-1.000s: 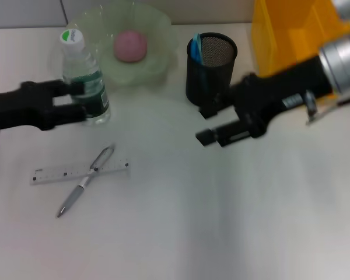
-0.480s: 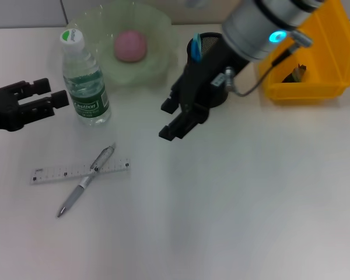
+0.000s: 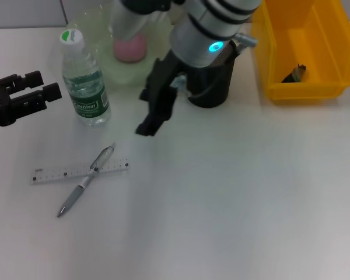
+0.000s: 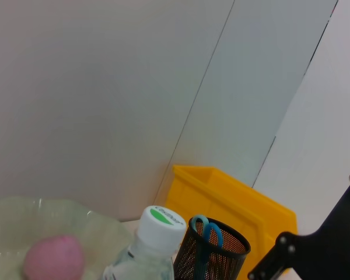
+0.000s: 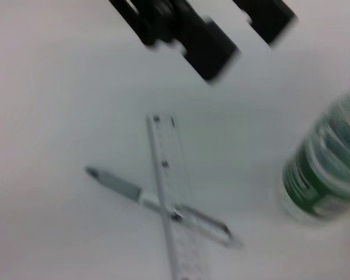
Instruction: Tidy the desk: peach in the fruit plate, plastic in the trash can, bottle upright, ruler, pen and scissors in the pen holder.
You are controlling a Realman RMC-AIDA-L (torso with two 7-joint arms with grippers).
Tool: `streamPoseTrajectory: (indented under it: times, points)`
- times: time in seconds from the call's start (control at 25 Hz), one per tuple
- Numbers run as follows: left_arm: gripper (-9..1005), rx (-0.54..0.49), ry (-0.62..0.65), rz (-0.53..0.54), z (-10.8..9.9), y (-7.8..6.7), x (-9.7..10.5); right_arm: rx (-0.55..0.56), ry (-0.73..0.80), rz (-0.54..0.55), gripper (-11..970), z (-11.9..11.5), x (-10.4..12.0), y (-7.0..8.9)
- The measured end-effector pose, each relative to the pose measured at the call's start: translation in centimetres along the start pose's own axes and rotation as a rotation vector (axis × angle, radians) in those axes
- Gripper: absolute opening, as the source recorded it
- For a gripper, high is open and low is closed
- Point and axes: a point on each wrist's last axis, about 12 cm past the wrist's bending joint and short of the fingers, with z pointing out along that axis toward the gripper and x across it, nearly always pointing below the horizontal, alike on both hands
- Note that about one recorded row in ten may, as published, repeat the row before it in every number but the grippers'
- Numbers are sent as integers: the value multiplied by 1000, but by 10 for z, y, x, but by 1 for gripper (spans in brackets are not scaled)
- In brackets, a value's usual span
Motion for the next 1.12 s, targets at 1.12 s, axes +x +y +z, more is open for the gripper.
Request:
streamPoseTrajectory:
  times: [1.12]
  points:
    - [695, 5, -8, 24, 1, 0, 0, -105, 35, -141, 742, 49, 7, 46]
